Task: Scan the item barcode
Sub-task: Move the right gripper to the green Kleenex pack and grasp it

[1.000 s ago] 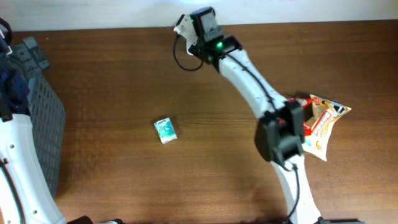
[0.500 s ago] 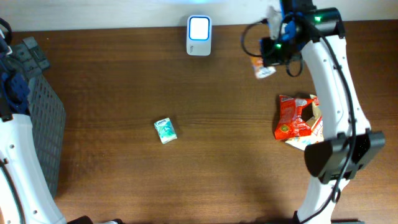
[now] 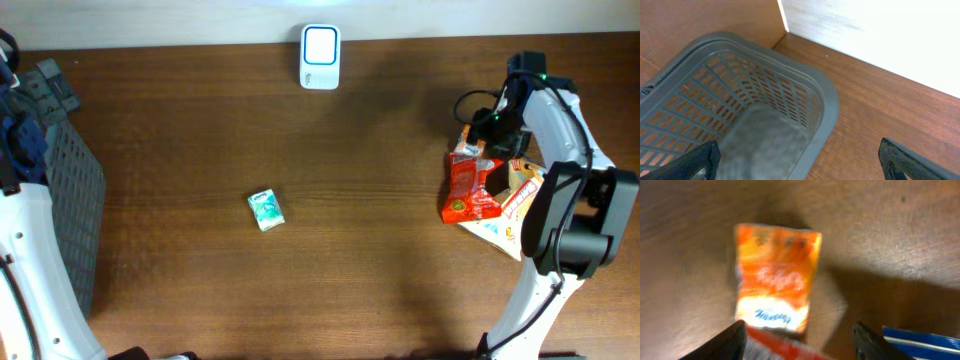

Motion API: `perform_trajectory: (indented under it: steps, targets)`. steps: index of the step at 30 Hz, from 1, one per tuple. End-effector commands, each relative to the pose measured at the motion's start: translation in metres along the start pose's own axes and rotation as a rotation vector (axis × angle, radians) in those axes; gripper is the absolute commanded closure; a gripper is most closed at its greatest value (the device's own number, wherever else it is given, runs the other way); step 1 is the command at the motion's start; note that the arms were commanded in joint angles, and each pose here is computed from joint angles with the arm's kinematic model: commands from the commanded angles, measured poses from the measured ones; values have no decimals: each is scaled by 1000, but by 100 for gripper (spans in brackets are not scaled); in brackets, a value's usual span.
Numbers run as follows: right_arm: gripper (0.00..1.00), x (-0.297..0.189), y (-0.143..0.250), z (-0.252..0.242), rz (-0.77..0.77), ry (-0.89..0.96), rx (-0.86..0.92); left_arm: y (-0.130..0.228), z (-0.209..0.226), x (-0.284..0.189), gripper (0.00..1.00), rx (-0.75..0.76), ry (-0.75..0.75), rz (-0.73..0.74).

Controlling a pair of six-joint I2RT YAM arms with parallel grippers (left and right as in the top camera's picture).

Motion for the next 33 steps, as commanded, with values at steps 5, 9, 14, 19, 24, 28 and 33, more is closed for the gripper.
perform_trajectory:
  steps: [5, 9, 14, 19, 24, 28, 33]
  targets:
    - [30, -86, -13, 113, -148, -313, -272, -1, 1, 0, 1, 7, -5, -4]
    - [30, -76, 26, 206, -65, -446, -464, -1, 1, 0, 1, 7, -5, -4]
    - [30, -46, 89, 312, 19, -534, -718, -1, 1, 0, 1, 7, -5, -4]
    - [28, -9, 145, 380, 65, -580, -906, -1, 1, 0, 1, 7, -5, -4]
    - [28, 32, 179, 402, 126, -561, -972, -1, 1, 0, 1, 7, -5, -4]
    - [30, 37, 176, 396, 145, -560, -954, -1, 1, 0, 1, 7, -5, -4]
    - [43, 35, 181, 394, 185, -592, -941, -1, 1, 0, 1, 7, -5, -4]
Point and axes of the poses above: each gripper's point midway between its finger pads, its own x axis out along the fingers, its own z axis along the line the jaws close on, y = z × x, the point moved 4 cm from there along -x, back along the fingers, and after that the axes turned 8 degrees about -x, right-handed, at the moved point
